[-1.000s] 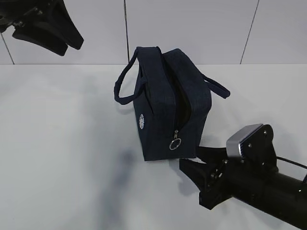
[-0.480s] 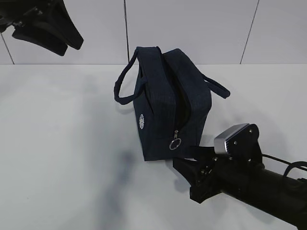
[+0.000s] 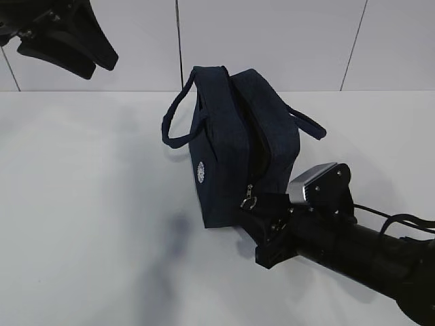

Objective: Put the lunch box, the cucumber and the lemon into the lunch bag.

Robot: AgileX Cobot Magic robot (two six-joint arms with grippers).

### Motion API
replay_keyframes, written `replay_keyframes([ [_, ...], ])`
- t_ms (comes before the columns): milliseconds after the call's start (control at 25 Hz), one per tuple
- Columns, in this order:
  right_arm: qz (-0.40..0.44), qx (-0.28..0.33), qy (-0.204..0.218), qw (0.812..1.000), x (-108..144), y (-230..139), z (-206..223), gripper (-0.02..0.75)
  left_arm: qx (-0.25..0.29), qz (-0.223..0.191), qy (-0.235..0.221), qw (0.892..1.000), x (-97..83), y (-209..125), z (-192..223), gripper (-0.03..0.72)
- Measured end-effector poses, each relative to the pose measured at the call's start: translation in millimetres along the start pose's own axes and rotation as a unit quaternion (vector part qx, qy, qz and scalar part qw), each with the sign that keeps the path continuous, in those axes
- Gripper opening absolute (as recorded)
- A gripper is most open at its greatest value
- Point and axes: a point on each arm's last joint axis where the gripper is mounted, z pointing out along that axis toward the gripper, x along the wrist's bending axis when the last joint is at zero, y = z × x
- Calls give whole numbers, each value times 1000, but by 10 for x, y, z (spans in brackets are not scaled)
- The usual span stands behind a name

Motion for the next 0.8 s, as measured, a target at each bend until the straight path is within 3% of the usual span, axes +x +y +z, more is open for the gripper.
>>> replay_keyframes([
  [280, -10, -4, 4, 1000, -21, 74, 110, 422, 0, 0, 0, 1000, 0, 0, 0, 298],
  [600, -16, 61, -7, 998, -62, -2, 176, 422, 0, 0, 0, 1000, 0, 0, 0, 298],
  [800, -17, 60, -8, 998, -68, 10, 196, 422, 0, 0, 0, 1000, 0, 0, 0, 298],
])
